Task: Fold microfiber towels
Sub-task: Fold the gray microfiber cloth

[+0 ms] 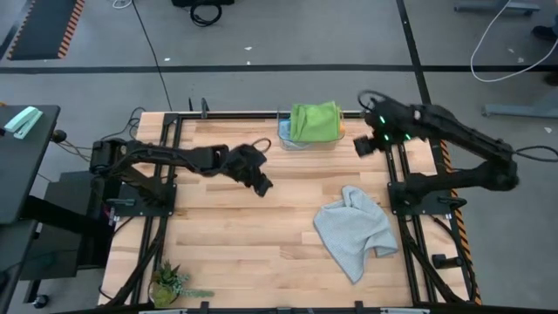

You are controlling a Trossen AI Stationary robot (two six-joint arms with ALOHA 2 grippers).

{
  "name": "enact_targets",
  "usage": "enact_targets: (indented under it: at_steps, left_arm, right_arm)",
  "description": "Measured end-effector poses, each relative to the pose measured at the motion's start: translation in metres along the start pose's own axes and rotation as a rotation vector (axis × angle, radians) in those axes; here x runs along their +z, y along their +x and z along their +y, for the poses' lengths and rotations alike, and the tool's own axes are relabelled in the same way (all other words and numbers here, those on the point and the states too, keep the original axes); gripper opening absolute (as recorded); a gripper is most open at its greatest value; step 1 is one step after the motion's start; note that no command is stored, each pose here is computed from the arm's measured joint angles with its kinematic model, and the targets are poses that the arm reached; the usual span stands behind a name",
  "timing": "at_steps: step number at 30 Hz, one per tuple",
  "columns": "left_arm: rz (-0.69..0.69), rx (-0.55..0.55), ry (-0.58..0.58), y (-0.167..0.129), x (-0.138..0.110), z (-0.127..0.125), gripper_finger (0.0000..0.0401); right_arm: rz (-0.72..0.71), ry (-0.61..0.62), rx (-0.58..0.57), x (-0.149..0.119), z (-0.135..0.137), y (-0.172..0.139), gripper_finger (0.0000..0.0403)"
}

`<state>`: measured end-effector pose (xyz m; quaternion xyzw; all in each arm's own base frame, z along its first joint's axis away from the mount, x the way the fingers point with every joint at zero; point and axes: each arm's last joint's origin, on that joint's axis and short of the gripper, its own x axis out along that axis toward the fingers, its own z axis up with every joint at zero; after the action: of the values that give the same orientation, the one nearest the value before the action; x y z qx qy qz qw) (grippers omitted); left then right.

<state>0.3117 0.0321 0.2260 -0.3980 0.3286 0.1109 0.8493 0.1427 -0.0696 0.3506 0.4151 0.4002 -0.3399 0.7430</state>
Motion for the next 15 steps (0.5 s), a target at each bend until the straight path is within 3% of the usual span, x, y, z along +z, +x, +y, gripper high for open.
enact_targets:
  at_steps: [4,8,15]
  left_arm:
    - [0.044,-0.065,0.002,0.02,-0.019,-0.017,0.0023]
    - [0.114,-0.198,-0.024,0.048,-0.037,-0.03,0.0025]
    - [0.027,-0.337,-0.207,0.088,-0.043,-0.035,0.0036]
  right_arm:
    - [0.026,0.104,0.082,-0.042,0.0,-0.005,0.0174]
    - [0.067,0.15,0.113,-0.073,-0.003,-0.002,0.0174]
    - [0.089,0.003,0.147,-0.099,0.004,0.003,0.0174]
